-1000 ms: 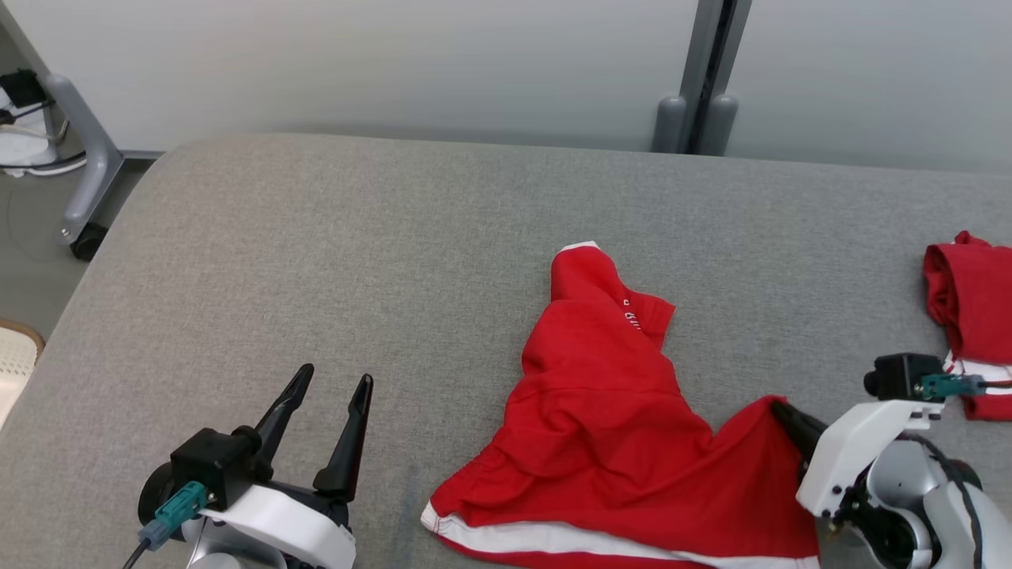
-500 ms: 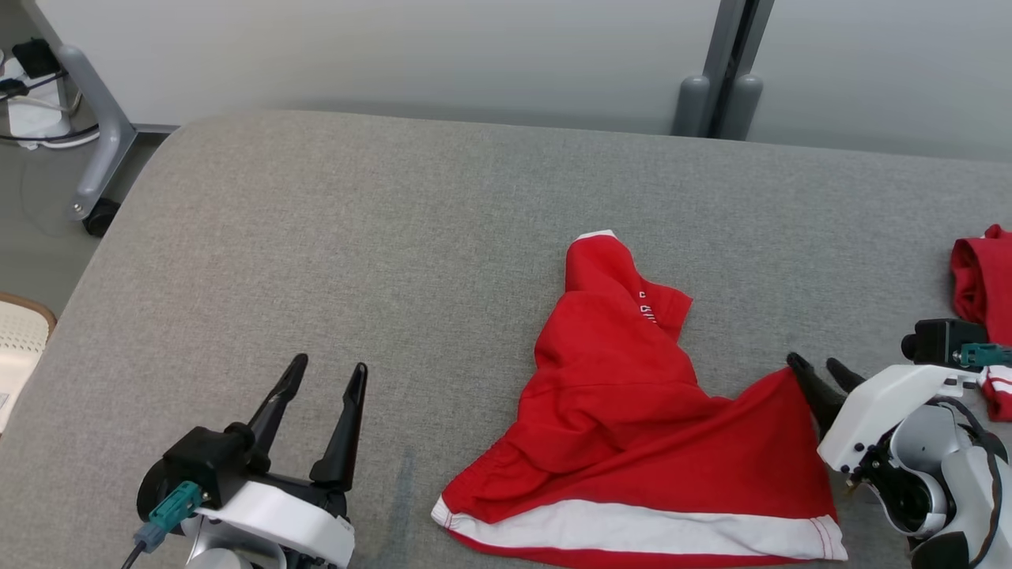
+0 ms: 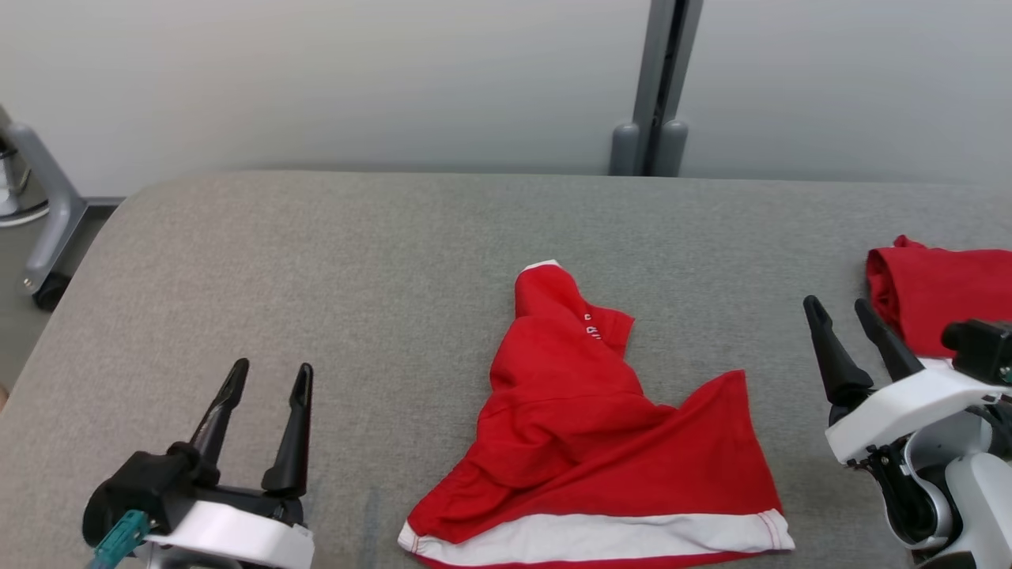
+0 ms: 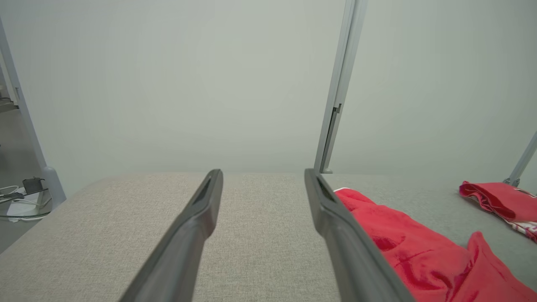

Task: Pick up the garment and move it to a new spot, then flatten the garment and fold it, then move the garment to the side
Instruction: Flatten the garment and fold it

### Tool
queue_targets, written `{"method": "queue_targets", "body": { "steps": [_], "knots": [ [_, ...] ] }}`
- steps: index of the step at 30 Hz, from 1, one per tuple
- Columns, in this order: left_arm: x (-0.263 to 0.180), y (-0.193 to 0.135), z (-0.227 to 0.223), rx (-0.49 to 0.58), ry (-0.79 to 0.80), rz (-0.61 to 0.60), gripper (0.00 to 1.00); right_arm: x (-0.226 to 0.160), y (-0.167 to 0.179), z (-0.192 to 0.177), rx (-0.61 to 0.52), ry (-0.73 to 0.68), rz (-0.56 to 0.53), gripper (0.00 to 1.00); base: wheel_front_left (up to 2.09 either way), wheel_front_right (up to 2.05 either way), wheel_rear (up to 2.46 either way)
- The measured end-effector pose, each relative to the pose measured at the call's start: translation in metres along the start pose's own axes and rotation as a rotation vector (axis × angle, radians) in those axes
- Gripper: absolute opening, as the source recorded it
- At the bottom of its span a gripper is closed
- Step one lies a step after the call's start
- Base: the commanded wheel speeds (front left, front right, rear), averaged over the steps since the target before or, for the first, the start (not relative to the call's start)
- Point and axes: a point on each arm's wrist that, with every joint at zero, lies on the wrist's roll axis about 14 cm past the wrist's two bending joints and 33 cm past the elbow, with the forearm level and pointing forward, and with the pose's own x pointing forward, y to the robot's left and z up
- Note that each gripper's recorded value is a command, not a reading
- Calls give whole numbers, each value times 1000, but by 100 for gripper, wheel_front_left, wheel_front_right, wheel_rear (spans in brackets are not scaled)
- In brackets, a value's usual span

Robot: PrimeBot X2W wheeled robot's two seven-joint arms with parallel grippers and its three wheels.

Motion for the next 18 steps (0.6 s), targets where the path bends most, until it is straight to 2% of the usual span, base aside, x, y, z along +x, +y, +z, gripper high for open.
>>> {"method": "queue_targets", "body": {
  "steps": [8, 13, 18],
  "knots": [
    [-3, 2, 21, 29, -71, 12, 100, -40, 5, 48, -42, -245, 1, 100, 0, 0, 0],
    [-6, -1, 22, 17, -82, 22, 100, -60, 8, 47, -40, -298, -8, 100, 0, 0, 0],
    [-13, -2, 13, -6, -61, 33, 100, -74, 10, 25, -51, -258, -11, 100, 0, 0, 0]
  ]
}}
